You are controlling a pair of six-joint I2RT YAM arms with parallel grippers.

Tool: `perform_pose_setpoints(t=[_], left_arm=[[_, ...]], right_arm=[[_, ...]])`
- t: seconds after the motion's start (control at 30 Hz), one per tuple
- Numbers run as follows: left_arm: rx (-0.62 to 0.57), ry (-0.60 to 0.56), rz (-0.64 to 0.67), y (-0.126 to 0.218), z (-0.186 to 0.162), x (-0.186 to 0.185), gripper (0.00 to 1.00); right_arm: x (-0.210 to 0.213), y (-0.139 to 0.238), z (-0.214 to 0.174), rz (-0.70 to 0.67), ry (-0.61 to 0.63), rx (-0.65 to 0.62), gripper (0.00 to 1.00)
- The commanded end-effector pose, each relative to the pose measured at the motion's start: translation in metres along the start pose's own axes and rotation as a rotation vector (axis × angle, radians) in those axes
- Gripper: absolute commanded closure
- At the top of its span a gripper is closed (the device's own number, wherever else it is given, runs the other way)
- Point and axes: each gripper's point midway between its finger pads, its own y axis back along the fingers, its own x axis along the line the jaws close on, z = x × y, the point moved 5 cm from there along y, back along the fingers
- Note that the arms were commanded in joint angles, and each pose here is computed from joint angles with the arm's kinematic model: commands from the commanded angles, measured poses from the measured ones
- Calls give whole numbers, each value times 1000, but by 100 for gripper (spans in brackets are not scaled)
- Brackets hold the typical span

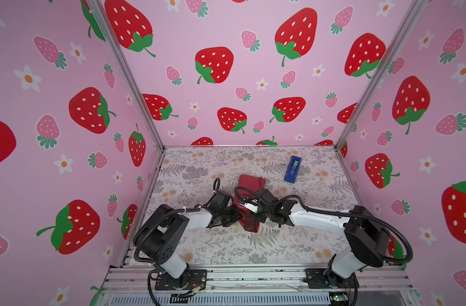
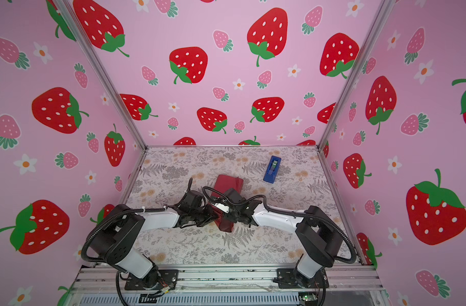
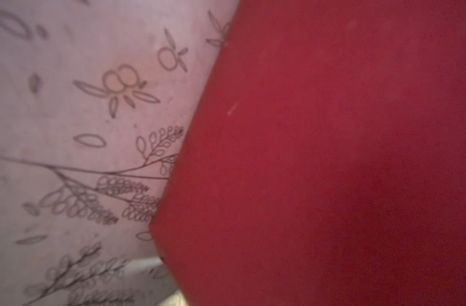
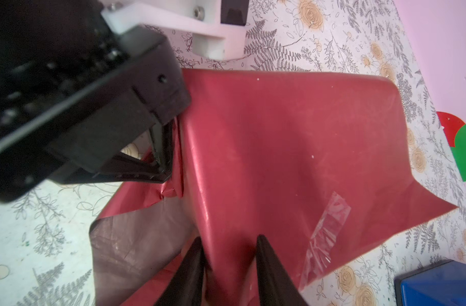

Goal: Wrap the gift box in paper

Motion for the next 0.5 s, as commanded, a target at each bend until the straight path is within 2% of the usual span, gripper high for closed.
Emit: perform_pose_setpoints(t=[0.0, 0.2, 0.47], left_arm=[[-3, 30, -22, -4, 0, -1, 91], [-3, 64, -9, -6, -3, 8, 91], [-47, 31, -94, 11, 4, -18, 91]], right_arm=[[8, 3, -6, 35, -1, 26, 66], [8, 3, -5, 38, 0, 25, 67], [8, 3, -5, 35, 0, 26, 67]])
